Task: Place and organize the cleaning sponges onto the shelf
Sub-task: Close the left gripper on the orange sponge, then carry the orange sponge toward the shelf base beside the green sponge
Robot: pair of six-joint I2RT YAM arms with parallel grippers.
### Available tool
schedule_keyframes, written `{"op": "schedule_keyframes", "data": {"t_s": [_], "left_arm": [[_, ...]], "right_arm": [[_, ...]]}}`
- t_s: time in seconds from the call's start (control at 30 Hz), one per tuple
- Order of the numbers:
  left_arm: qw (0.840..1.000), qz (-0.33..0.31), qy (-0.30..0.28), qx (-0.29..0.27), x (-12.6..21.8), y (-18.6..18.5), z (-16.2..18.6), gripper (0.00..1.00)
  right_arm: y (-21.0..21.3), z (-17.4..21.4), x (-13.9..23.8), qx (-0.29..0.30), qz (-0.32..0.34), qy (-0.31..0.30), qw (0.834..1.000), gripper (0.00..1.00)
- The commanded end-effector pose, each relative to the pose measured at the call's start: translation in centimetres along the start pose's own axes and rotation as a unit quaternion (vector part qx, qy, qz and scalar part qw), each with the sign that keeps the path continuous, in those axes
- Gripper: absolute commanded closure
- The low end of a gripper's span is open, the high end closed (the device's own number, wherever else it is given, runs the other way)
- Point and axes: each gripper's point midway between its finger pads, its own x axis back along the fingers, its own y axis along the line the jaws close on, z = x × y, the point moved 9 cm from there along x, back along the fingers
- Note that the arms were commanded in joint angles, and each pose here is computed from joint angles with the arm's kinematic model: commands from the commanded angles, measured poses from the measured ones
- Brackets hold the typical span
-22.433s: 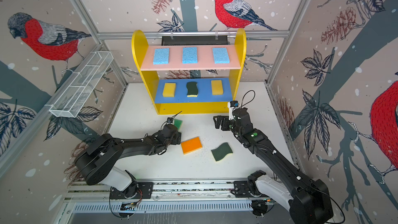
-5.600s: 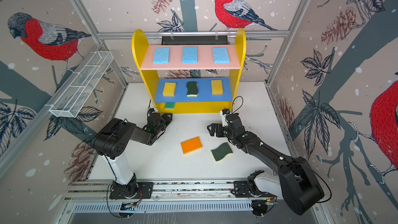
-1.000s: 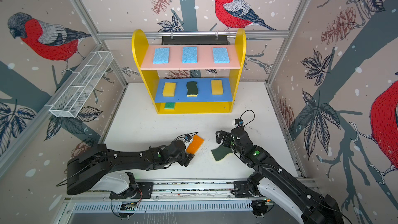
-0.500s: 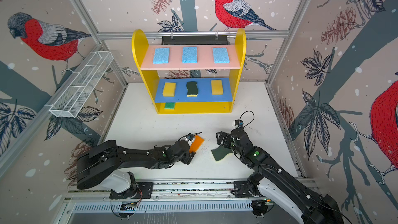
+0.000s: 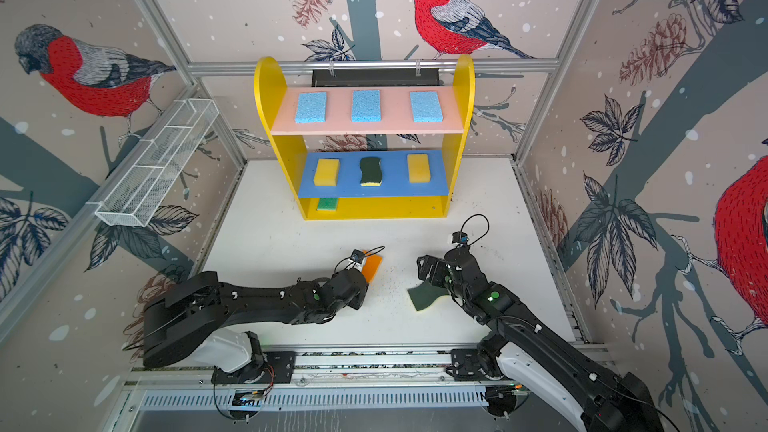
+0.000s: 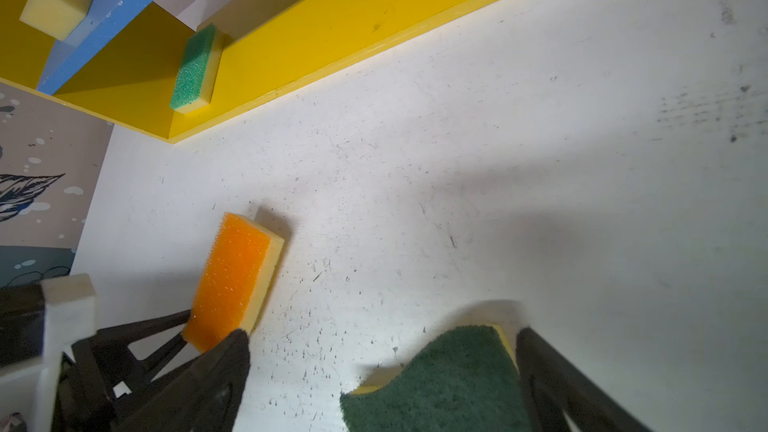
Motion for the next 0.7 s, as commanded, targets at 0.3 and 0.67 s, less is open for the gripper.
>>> {"op": "schedule_keyframes", "data": {"t_s": [0.3,0.67], "left_arm": [[0.992,-0.034,-0.055,0.108,-1.6,1.0,-4.7,0.44],[0.986,-0.055,-0.088,0.132,-4.6,1.2,-8.1,0.44]], "right_arm": [[0.7,-0.7,-0.5,0.040,-0.014,-0.023,0.999,0.00],[1.2,-1.1,-0.5,0.074,-0.024,-0.028,0.997,0.01]]}}
